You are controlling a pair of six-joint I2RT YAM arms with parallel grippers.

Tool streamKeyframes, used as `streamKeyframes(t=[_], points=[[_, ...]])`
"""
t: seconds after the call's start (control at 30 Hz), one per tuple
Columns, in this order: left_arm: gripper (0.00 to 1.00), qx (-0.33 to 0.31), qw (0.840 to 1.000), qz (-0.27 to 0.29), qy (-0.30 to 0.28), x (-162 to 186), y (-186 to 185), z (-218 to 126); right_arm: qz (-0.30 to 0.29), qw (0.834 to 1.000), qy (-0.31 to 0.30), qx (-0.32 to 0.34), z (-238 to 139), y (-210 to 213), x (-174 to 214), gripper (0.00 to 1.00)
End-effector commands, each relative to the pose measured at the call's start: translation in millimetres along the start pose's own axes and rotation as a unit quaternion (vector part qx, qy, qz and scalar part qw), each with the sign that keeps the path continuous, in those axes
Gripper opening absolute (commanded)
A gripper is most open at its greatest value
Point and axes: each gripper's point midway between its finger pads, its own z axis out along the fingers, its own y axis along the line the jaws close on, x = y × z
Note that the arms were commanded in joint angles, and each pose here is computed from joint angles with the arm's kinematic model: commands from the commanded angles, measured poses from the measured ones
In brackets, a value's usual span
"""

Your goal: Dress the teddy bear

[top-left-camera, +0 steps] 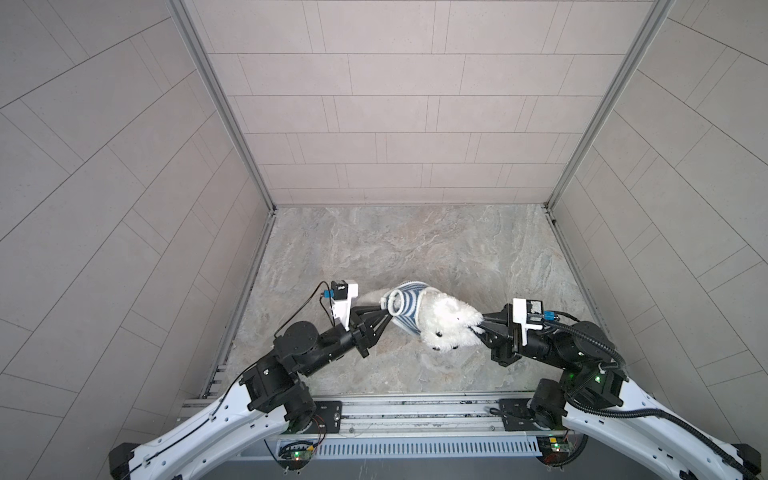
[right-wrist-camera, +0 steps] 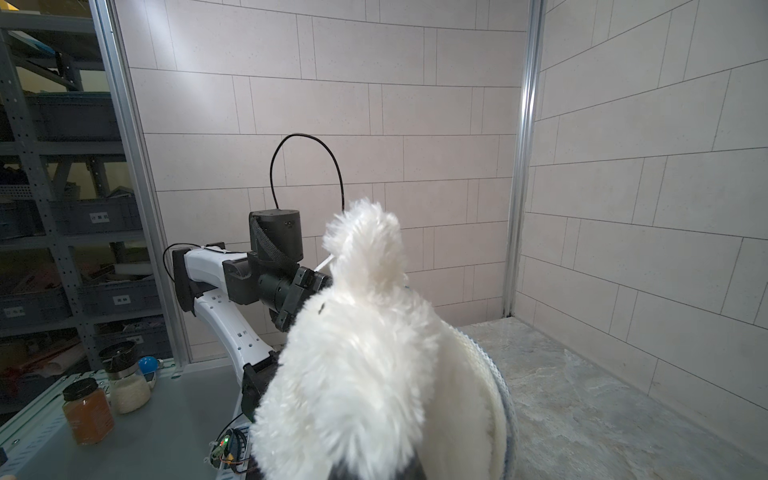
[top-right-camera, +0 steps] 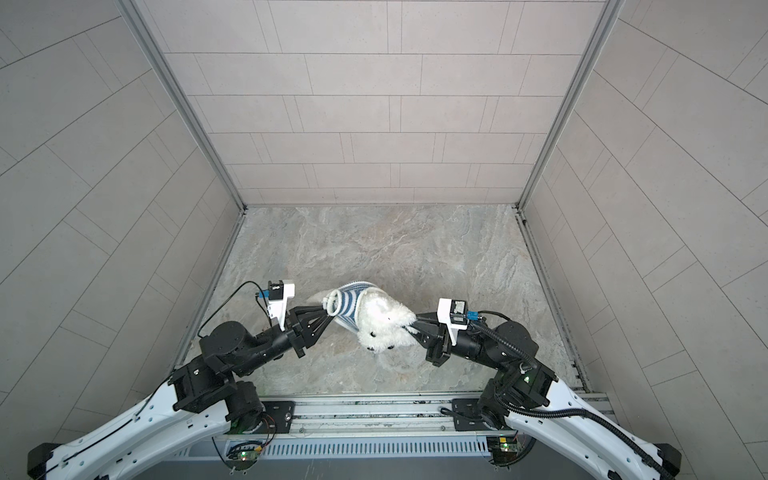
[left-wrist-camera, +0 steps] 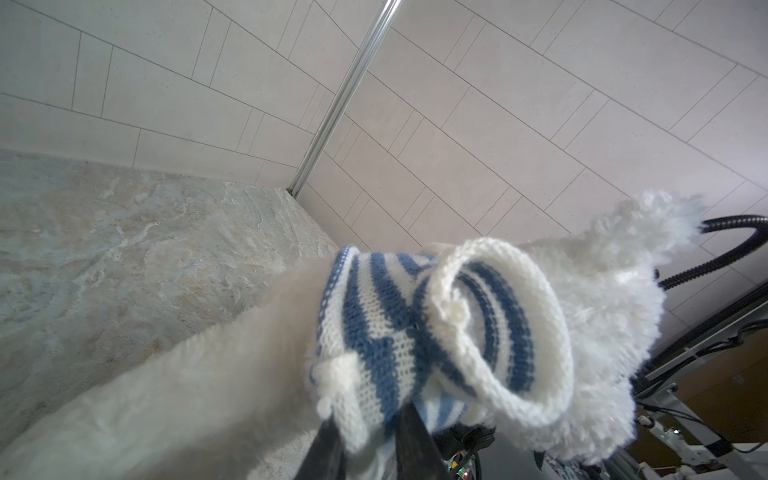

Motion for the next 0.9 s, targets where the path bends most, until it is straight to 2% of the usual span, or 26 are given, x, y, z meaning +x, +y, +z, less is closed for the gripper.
streamKeyframes(t=[0.0,0.17,0.37,0.47,0.63,0.87], points=[[0.18,0.017,1.0,0.006,-0.007,-5,-8,2,-0.02,0.999,-0.048,-0.006,-5,5,-27,0.0],[0.25,0.014,1.0,0.002,-0.008,-4,-5,1,-0.024,0.998,-0.051,0.007,-9,3,-28,0.0],[0.11,-0.001,1.0,0.002,-0.009,-3,1,1,-0.026,0.998,-0.058,0.011,-12,2,-32,0.0],[0.0,-0.018,1.0,0.002,-0.016,-5,7,-1,-0.025,0.997,-0.068,0.007,-15,5,-38,0.0],[0.0,-0.025,0.999,0.007,-0.029,-12,7,-5,-0.029,0.998,-0.064,0.001,-17,9,-40,0.0],[0.0,-0.099,0.995,0.008,-0.018,-3,36,-9,-0.044,0.995,-0.084,-0.039,-22,25,-48,0.0]])
